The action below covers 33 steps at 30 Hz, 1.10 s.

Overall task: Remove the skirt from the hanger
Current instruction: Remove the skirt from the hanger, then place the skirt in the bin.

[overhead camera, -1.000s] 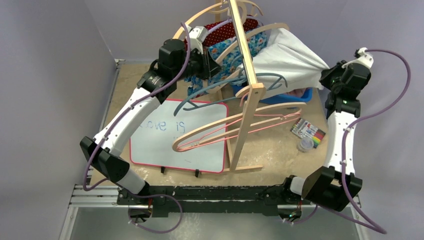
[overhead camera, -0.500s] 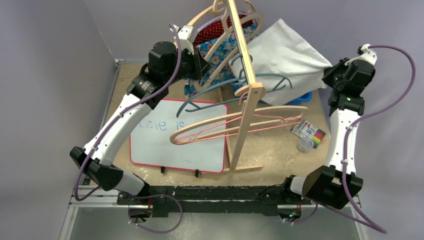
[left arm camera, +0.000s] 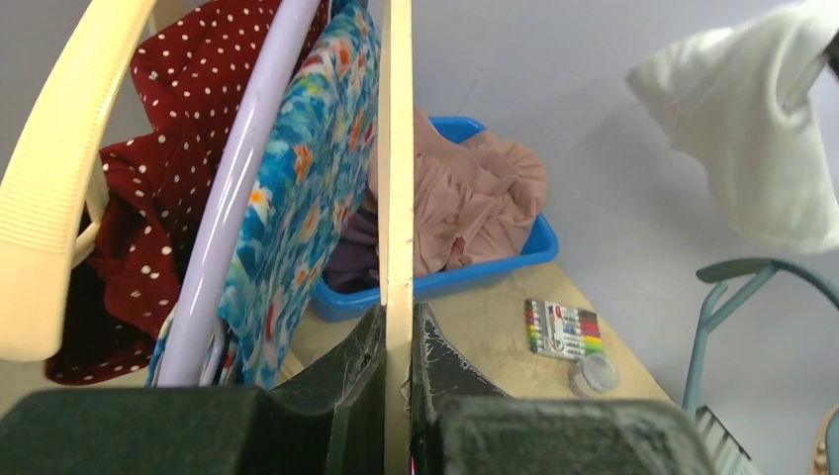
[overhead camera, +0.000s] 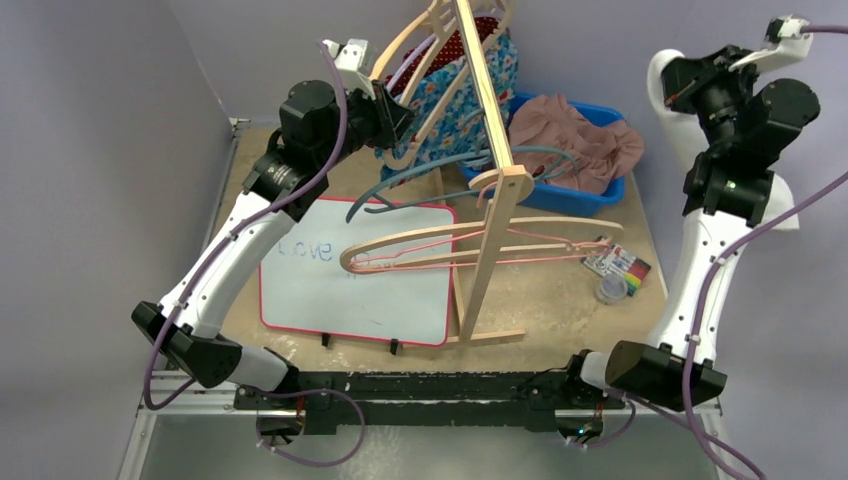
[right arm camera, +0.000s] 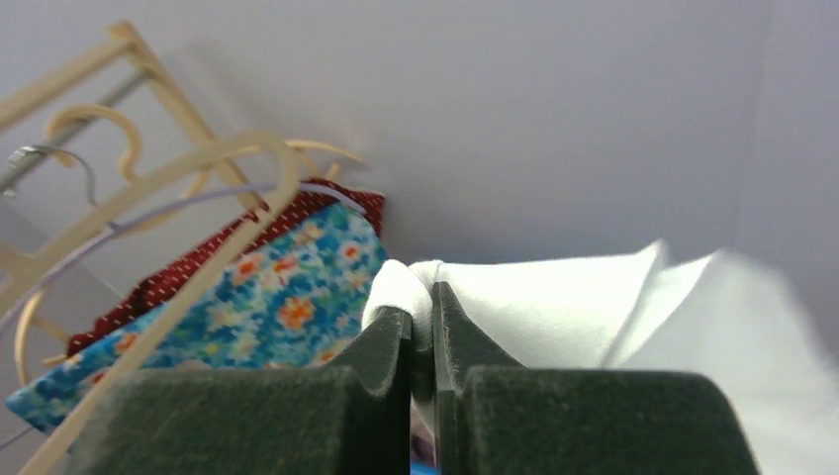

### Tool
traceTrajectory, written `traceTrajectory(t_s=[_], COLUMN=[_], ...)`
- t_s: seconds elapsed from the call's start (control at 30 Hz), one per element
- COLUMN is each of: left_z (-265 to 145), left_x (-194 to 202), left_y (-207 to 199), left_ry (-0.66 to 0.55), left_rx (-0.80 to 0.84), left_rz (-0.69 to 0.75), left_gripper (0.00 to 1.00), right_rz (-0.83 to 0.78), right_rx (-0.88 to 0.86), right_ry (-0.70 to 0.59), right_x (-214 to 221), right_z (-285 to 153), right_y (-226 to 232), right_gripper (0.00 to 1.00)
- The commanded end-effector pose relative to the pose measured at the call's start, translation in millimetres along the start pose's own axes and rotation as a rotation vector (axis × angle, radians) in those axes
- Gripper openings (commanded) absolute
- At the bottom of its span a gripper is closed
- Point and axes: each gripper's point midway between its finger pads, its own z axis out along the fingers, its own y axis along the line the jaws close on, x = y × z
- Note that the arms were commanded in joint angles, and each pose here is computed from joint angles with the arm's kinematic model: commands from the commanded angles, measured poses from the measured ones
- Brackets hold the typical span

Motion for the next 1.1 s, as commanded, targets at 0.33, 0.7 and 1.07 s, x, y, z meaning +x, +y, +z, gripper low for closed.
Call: traceTrajectory(t_s=[0.33,0.7,1.07], left_z=[-46,-56,-66], left_x=[5,15,30], left_y=[-12,-3,3], left_ry=[0.012,0.042,0.083], left_rx=[0.091,0.055,0.03], left_rz=[0.162,0.197,0.182], left_gripper=[0.0,0.0,0.0], right_rz=[0.004,0.0,0.037], right_rx=[-0.404,-0.305,-0.316], right_ry=[-0.215,-0.095,0.071], right_x=[-66,10,136], right_z=[54,126,175], right_y=[54,14,-6], right_gripper=[0.0,0.0,0.0])
